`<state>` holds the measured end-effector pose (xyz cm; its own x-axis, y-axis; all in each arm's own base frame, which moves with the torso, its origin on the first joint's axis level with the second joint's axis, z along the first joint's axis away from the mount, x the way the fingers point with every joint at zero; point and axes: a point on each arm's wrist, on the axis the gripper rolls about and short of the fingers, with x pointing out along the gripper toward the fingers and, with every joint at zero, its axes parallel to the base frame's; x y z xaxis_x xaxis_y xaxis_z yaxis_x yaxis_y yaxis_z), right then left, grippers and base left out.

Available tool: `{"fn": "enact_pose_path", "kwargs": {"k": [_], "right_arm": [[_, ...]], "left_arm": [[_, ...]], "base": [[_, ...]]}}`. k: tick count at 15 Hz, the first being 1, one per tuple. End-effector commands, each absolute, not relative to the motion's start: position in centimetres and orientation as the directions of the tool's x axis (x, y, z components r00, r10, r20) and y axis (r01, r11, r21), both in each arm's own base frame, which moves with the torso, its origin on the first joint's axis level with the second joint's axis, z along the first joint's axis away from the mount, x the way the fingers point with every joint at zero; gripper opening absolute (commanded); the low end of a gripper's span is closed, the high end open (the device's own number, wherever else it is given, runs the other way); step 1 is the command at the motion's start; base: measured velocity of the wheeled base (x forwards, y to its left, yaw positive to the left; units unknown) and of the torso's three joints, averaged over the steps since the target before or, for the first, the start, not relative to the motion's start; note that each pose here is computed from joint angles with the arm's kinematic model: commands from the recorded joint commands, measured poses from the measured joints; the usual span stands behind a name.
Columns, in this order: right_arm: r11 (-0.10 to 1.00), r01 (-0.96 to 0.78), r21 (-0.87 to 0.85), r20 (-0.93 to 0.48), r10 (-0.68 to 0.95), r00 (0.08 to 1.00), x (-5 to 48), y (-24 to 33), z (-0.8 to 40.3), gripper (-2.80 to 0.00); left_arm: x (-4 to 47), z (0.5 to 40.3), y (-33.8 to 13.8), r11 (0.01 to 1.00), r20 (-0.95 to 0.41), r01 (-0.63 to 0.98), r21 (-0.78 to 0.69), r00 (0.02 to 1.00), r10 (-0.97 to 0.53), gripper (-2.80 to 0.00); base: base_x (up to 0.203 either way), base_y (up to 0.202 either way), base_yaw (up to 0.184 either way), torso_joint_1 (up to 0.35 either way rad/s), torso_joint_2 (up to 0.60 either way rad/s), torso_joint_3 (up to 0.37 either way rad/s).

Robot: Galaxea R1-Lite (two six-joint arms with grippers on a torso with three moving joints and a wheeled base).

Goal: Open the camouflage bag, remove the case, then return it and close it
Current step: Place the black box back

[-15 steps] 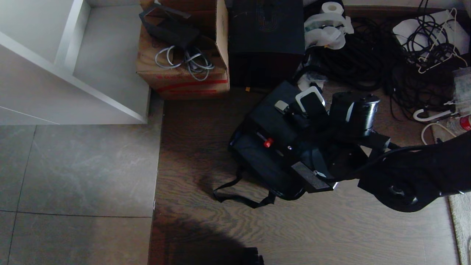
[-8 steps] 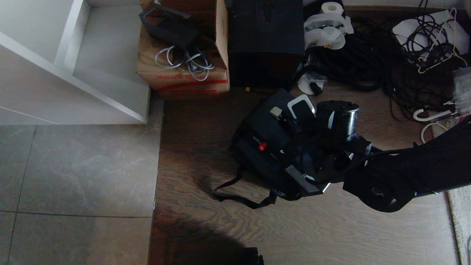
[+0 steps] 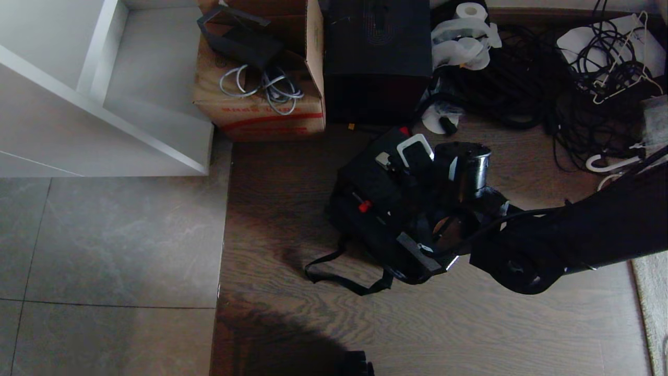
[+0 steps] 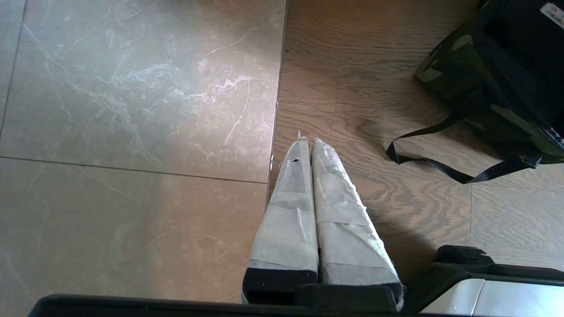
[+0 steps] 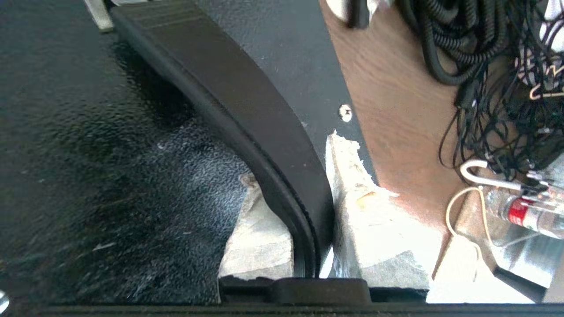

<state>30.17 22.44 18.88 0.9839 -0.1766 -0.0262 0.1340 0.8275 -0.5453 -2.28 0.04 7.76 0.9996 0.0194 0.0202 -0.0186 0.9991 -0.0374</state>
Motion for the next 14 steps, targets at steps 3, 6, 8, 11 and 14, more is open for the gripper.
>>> {"fn": "enact_pose_path", "kwargs": {"k": [3, 6, 8, 11, 14], "right_arm": [[0.842, 0.118, -0.526, -0.002, -0.140, 0.990, 29.8, 23.4, 19.6, -2.80], [0.842, 0.092, -0.531, -0.016, -0.118, 0.993, 29.9, 23.9, 18.8, -2.80], [0.841, 0.090, -0.534, -0.018, -0.118, 0.993, 29.9, 24.0, 18.5, -2.80], [0.844, 0.083, -0.530, -0.015, -0.107, 0.994, 29.9, 24.0, 18.3, -2.80], [0.849, 0.075, -0.522, -0.006, -0.092, 0.996, 30.2, 24.3, 17.8, -2.80]], "left_arm": [[-2.2, 7.5, 0.0, 0.999, 0.011, -0.020, -0.039, 1.000, 0.020, -2.80], [-2.2, 7.5, 0.0, 0.999, 0.011, -0.020, -0.039, 1.000, 0.020, -2.80], [-2.2, 7.5, 0.0, 0.999, 0.012, -0.020, -0.038, 1.000, 0.021, -2.80], [-2.2, 7.5, 0.0, 0.999, 0.011, -0.019, -0.039, 1.000, 0.020, -2.80], [-2.2, 7.5, 0.0, 0.999, 0.011, -0.020, -0.037, 1.000, 0.020, -2.80]], "base": [[0.000, 0.000, 0.000, 0.000, 0.00, 0.000], [0.000, 0.000, 0.000, 0.000, 0.00, 0.000], [0.000, 0.000, 0.000, 0.000, 0.00, 0.000], [0.000, 0.000, 0.000, 0.000, 0.00, 0.000], [0.000, 0.000, 0.000, 0.000, 0.00, 0.000]]}}
